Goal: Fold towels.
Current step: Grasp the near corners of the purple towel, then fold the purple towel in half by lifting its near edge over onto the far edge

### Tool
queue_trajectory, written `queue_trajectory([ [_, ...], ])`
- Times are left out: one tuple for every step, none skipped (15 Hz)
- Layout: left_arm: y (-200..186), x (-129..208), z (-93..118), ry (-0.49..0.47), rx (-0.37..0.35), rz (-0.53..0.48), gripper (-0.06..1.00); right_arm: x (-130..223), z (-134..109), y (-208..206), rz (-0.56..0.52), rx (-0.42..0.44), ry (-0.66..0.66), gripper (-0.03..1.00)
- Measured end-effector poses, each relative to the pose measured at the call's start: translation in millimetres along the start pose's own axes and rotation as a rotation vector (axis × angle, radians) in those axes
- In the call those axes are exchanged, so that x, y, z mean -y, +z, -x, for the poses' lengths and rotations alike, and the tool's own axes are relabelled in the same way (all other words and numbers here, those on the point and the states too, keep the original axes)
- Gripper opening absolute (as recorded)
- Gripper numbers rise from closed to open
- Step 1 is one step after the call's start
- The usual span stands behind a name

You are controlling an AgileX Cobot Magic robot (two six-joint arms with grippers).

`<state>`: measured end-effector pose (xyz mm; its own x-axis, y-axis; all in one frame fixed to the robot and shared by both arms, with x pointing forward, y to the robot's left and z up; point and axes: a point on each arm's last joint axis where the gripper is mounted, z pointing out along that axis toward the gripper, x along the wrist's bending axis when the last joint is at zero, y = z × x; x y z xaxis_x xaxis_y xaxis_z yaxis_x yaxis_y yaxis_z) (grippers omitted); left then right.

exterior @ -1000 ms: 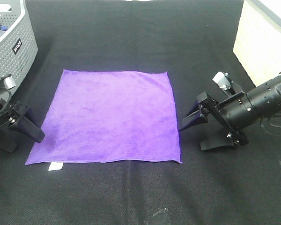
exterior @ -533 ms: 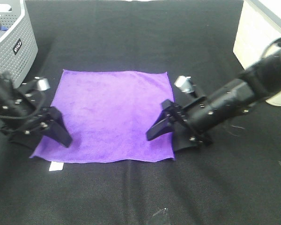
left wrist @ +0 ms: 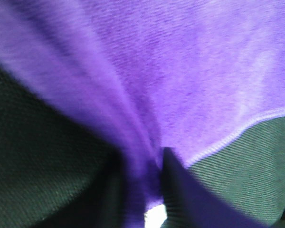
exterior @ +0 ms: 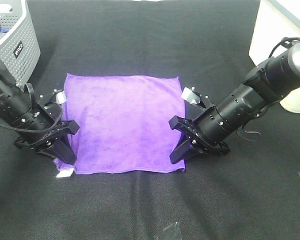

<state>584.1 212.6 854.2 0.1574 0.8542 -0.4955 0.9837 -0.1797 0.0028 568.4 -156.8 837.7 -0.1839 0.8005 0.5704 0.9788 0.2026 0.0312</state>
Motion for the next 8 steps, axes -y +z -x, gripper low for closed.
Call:
queue_trajectory([
  [0.3,0.2,-0.1,0.000,0.001,-0.003,0.00,-0.3,-0.5,-0.7,-0.010,0.001,-0.013,0.01],
  [0.3,1.3,0.7,0.000,0.010,-0.015,0.00,1.6,-2.4,-4.5,-0.029,0.008,-0.029,0.01],
  [-1.9,2.5,2.7,0.013,0.009,-0.026,0.00,4.3,-4.4,-8.2,-0.050,0.027,-0.040,0.01],
  [-5.1,6.0,4.5,0.042,-0.009,-0.049,0.00,7.7,-8.3,-15.4,-0.078,0.042,-0.053,0.01],
  [-10.8,9.1,6.7,0.052,-0.028,-0.063,0.00,11.7,-15.5,-25.3,-0.110,0.043,-0.057,0.01],
  [-21.4,11.2,11.0,0.053,-0.048,-0.065,0.00,14.5,-22.7,-35.3,-0.124,0.043,-0.058,0.01],
  [-32.4,13.8,15.9,0.048,-0.055,-0.068,0.00,16.9,-31.7,-46.5,-0.126,0.040,-0.060,0.01],
  [-42.1,16.6,19.9,0.039,-0.056,-0.072,0.00,18.1,-38.8,-56.9,-0.112,0.041,-0.061,0.01],
])
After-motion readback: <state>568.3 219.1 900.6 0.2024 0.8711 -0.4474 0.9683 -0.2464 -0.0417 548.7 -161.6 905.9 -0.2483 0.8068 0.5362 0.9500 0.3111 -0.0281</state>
